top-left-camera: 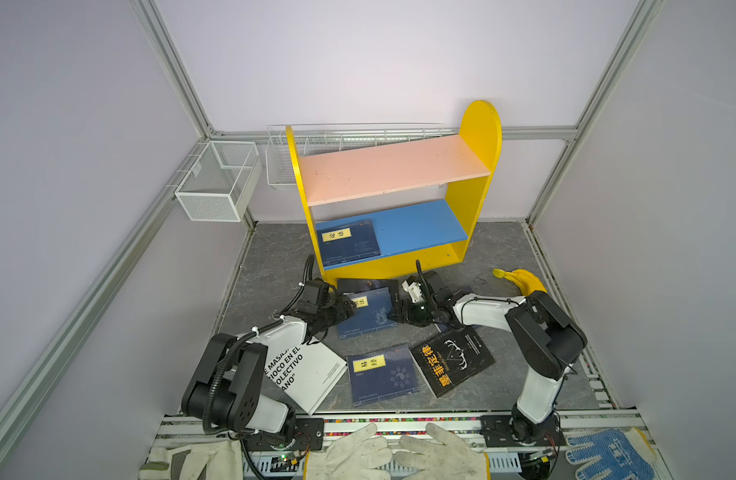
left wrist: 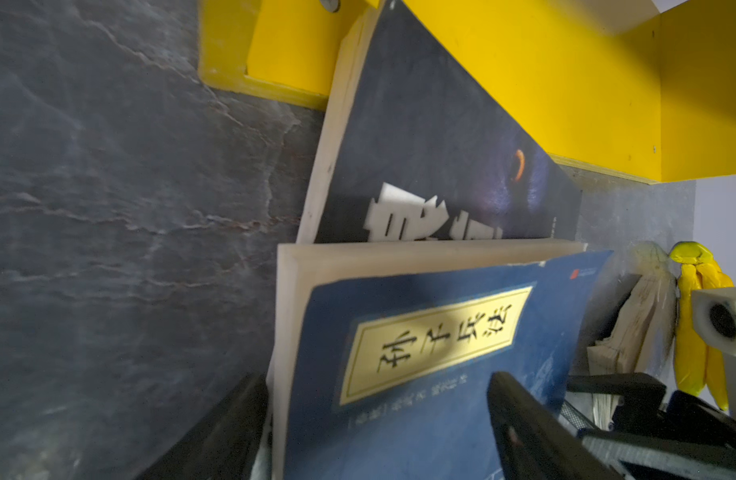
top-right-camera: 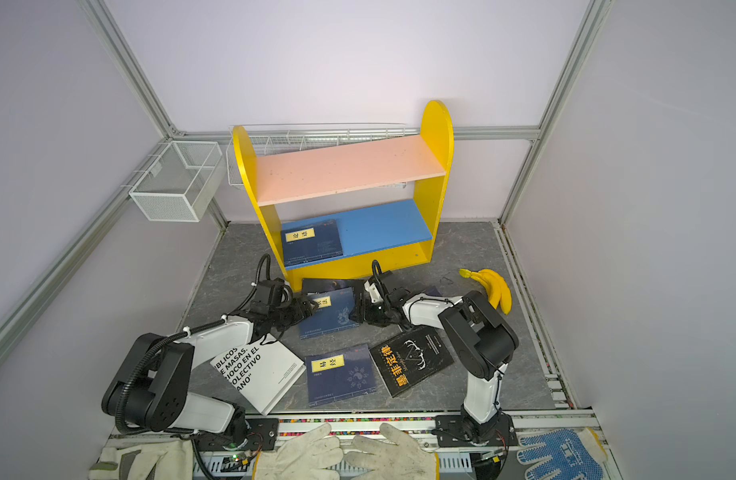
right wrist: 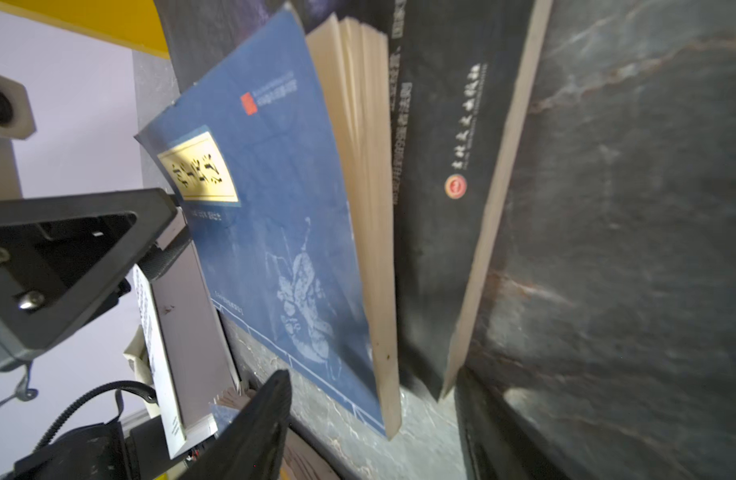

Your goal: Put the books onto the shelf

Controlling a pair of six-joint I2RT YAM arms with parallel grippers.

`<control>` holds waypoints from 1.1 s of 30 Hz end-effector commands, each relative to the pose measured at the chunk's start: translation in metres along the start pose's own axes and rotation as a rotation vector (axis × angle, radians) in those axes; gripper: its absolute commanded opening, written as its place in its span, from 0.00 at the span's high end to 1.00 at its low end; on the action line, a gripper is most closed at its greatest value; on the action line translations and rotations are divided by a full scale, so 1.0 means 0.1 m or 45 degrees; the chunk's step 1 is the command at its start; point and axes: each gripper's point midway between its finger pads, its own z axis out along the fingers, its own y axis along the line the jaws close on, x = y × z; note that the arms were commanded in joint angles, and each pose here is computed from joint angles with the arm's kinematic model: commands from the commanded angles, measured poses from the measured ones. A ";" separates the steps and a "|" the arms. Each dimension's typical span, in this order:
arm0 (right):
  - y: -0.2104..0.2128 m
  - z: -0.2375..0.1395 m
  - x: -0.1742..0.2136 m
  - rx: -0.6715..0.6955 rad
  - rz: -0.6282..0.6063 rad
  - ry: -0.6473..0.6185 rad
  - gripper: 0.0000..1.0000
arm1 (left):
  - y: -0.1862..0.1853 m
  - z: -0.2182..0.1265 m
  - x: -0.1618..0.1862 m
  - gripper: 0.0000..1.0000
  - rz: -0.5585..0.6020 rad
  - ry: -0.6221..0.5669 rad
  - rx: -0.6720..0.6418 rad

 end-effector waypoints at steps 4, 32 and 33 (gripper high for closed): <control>0.18 0.11 0.15 -0.202 0.052 0.072 0.41 | -0.32 0.07 0.06 0.17 0.000 0.025 0.115; 0.29 0.04 0.13 -0.314 0.176 0.044 0.36 | -1.13 -0.03 0.13 0.13 -0.012 0.019 0.277; 0.29 0.03 0.13 -0.318 0.171 0.048 0.36 | -1.15 -0.04 0.12 0.13 -0.011 0.018 0.283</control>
